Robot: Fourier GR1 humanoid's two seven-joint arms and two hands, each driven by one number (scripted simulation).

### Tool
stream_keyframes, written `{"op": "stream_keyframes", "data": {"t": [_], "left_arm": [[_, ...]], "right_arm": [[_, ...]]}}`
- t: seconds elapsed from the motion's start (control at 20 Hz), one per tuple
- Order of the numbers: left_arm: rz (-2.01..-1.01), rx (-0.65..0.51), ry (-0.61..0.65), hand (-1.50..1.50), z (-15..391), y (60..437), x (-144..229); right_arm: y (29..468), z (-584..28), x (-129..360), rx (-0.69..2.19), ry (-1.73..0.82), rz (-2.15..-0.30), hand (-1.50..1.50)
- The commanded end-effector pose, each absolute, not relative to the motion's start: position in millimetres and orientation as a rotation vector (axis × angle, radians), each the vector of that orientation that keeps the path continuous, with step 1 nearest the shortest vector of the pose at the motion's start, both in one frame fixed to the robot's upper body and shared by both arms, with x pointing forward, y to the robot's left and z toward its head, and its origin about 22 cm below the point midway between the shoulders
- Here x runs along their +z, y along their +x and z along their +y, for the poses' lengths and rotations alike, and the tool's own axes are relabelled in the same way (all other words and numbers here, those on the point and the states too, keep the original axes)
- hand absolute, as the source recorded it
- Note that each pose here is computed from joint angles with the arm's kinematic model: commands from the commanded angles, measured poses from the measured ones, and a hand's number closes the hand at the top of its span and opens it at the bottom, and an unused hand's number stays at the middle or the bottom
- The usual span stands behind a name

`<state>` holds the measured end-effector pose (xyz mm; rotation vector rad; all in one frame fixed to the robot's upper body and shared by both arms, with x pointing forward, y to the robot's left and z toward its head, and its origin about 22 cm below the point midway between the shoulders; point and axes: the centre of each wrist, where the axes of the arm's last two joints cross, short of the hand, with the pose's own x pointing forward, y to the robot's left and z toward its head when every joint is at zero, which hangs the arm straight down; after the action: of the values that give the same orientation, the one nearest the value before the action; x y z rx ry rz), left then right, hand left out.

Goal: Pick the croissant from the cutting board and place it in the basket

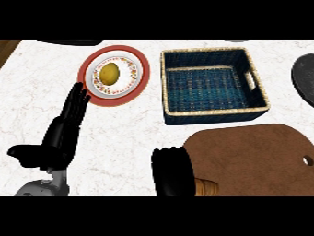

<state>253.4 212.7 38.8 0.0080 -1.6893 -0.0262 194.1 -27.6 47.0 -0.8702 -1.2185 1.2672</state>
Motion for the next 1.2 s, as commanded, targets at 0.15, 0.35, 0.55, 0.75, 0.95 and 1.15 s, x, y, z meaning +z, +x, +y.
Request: {"op": "stream_keyframes", "data": {"t": [0.15, 0.35, 0.55, 0.75, 0.95, 1.15], "left_arm": [[-1.676, -0.003, 0.040, 0.00, 219.1, 251.7, 40.3], [-1.671, 0.007, 0.047, 0.00, 224.8, 254.7, 29.6], [-1.676, 0.009, 0.059, 0.00, 219.3, 257.7, 45.2], [-1.671, 0.025, 0.061, 0.00, 220.6, 251.2, 31.9], [-1.664, 0.047, 0.105, 0.00, 239.7, 255.0, 28.1], [-1.666, 0.042, 0.086, 0.00, 224.1, 246.8, 35.5]], "right_arm": [[170.0, 9.6, 73.5, 1.105, -0.656, -1.521, 1.50], [156.7, 12.5, 119.9, 0.925, -0.546, -1.711, 1.50], [147.1, 12.5, 159.2, 0.836, -0.494, -1.815, 1.50], [140.2, 9.4, 185.9, 0.774, -0.445, -1.823, 1.50], [149.0, 9.1, 201.2, 0.732, -0.504, -1.769, 1.50], [160.1, 7.8, 214.1, 0.726, -0.613, -1.703, 1.50]]}}
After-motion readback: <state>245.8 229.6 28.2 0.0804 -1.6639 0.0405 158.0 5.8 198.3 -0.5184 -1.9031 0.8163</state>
